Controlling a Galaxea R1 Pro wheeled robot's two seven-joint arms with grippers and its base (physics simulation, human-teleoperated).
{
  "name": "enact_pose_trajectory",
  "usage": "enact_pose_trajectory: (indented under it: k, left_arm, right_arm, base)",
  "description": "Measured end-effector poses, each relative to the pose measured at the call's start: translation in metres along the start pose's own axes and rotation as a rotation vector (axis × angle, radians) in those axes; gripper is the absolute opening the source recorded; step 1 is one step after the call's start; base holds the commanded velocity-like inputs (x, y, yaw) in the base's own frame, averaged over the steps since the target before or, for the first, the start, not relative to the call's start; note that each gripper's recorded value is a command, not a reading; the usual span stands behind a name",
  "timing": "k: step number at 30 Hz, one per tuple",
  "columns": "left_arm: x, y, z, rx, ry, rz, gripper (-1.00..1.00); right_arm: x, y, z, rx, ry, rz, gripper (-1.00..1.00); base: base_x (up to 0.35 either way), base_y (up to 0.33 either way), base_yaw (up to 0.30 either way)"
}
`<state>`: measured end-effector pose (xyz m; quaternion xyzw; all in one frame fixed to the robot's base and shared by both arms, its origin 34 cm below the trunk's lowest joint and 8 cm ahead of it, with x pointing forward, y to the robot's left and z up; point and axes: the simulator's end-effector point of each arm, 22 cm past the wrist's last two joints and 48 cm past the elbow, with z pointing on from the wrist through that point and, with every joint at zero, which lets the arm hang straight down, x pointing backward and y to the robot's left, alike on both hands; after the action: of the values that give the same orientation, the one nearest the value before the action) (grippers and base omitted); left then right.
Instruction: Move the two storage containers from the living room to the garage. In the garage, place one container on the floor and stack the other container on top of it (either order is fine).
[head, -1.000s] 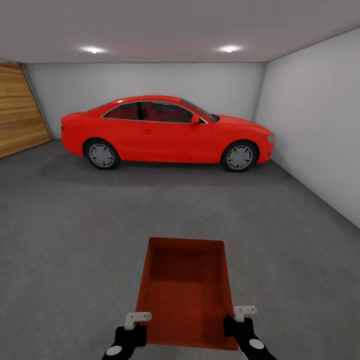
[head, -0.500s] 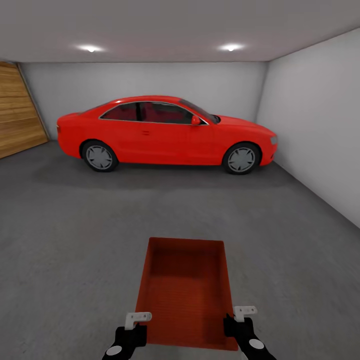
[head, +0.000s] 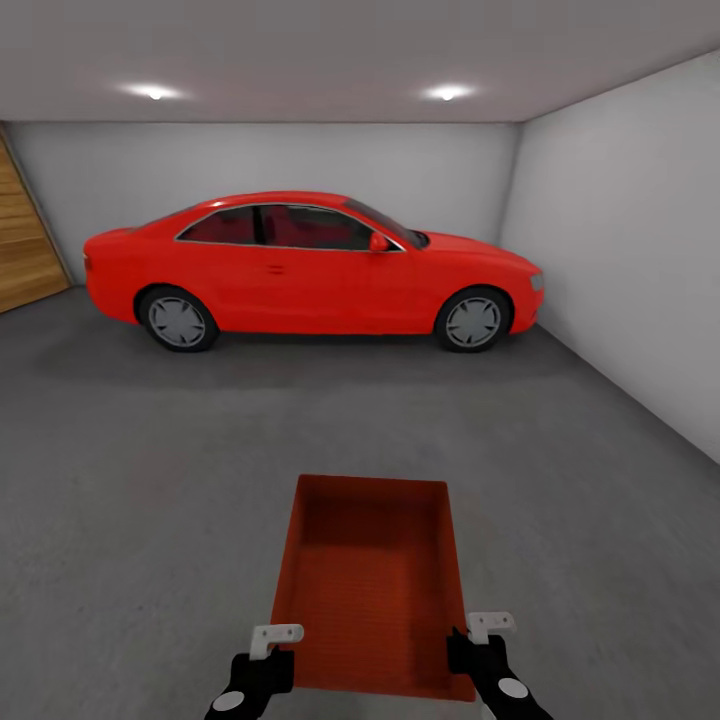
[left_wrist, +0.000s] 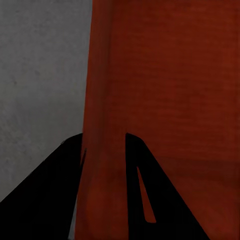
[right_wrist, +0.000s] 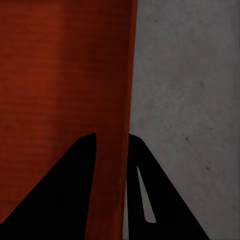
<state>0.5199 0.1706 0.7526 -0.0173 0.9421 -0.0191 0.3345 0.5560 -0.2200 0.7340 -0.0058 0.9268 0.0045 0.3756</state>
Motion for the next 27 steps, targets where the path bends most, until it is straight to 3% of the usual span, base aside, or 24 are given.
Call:
enact_pose_trajectory:
  k: [9,18,27]
  left_arm:
    - [0.0,0.0006,0.0001,0.0,0.0,0.0,-1.0]
    - [-0.0002,0.0013,0.0005,0.0,-0.001,0.0,-1.0]
    - [0.0004,0.0005,0.0001,0.0,0.002,0.0,-1.0]
  right_arm:
    - [0.0,-0.0002,0.0,0.0,0.0,0.0,-1.0]
    - [-0.0006,-0.0005,0.0005,0.001,-0.001,-0.001,-1.0]
    - [0.0008,0.0002,0.0,0.0,0.002,0.001,-1.0]
  base:
    - [0.32,0.0,-0.002]
    - [0.064,0.0,0.0]
    - [0.301,0.0,0.0]
